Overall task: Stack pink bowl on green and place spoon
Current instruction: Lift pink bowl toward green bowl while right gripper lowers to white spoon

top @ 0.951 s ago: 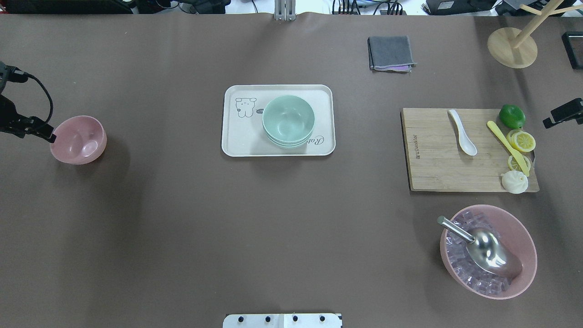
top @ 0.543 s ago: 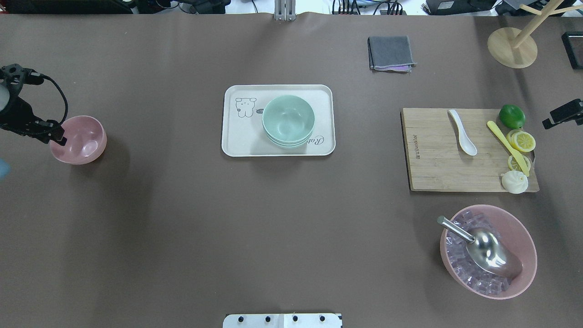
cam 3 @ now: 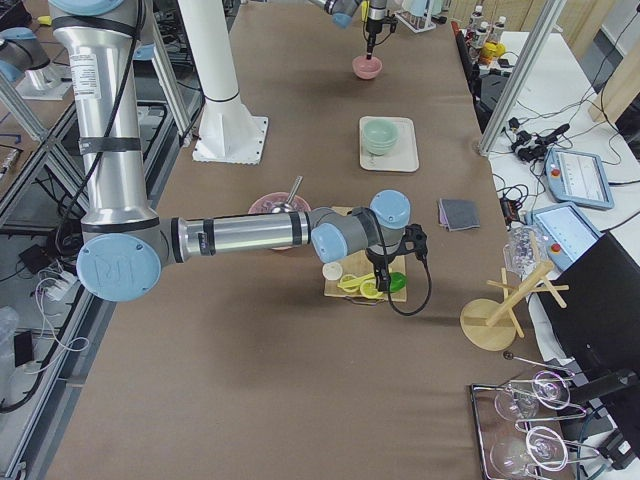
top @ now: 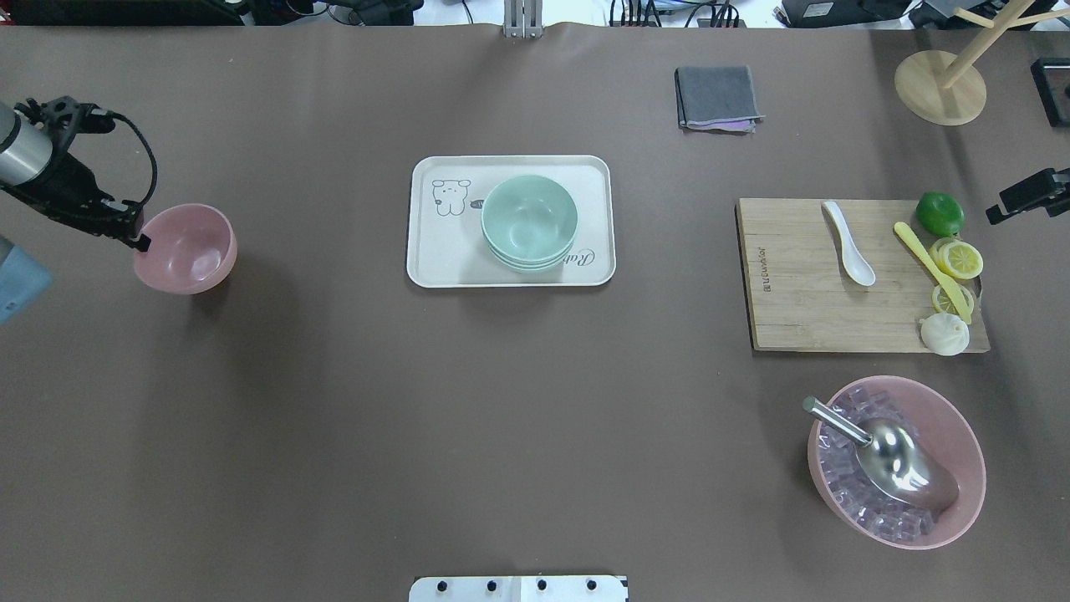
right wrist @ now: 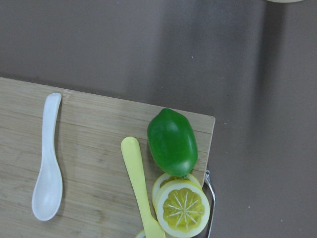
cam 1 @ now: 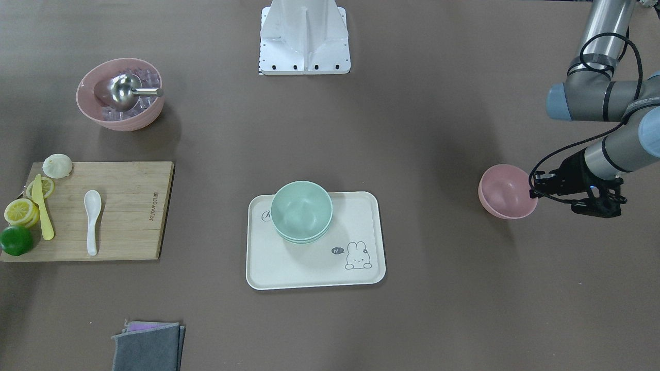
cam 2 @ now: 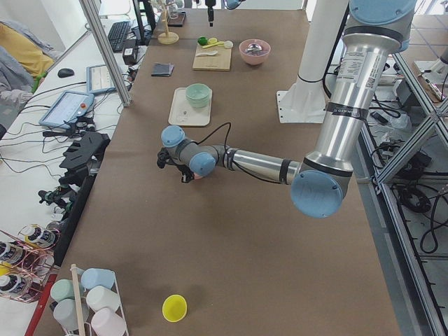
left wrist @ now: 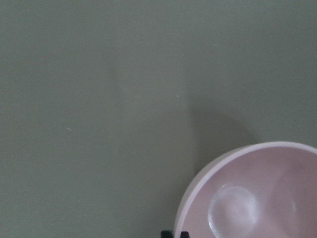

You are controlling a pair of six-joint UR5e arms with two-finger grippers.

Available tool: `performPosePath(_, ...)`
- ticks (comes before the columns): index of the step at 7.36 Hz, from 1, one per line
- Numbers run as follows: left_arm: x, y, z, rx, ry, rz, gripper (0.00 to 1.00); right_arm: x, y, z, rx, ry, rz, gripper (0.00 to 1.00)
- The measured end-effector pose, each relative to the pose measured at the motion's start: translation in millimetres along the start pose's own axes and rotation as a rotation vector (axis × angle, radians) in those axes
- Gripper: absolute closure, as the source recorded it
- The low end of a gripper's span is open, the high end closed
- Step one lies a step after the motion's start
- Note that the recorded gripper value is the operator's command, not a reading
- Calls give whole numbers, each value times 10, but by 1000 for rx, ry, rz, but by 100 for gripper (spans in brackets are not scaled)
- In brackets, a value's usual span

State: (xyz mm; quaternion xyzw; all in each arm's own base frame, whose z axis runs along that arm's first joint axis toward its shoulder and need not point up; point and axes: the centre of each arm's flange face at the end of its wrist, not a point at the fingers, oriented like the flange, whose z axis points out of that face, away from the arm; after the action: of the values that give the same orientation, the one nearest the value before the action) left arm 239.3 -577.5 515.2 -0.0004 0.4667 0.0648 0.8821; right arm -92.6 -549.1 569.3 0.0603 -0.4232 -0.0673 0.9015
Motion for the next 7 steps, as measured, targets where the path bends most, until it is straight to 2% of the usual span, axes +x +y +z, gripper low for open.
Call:
performPosePath(2,733,-406,-423,39,62,-68,100,-204,-369,218,-18,13,9,0)
performPosePath(4,1665,-688,-812,86,122,-160,100,-570,-465,585,-25,50,18,0)
performPosePath(5,2141,-732,-840,96,140,-174,100,-744,-450,745,-28,48,30,1)
performPosePath(7,2993,-694,-622,123,134,-171,100,-1041,-439,991,-44,43,52,1)
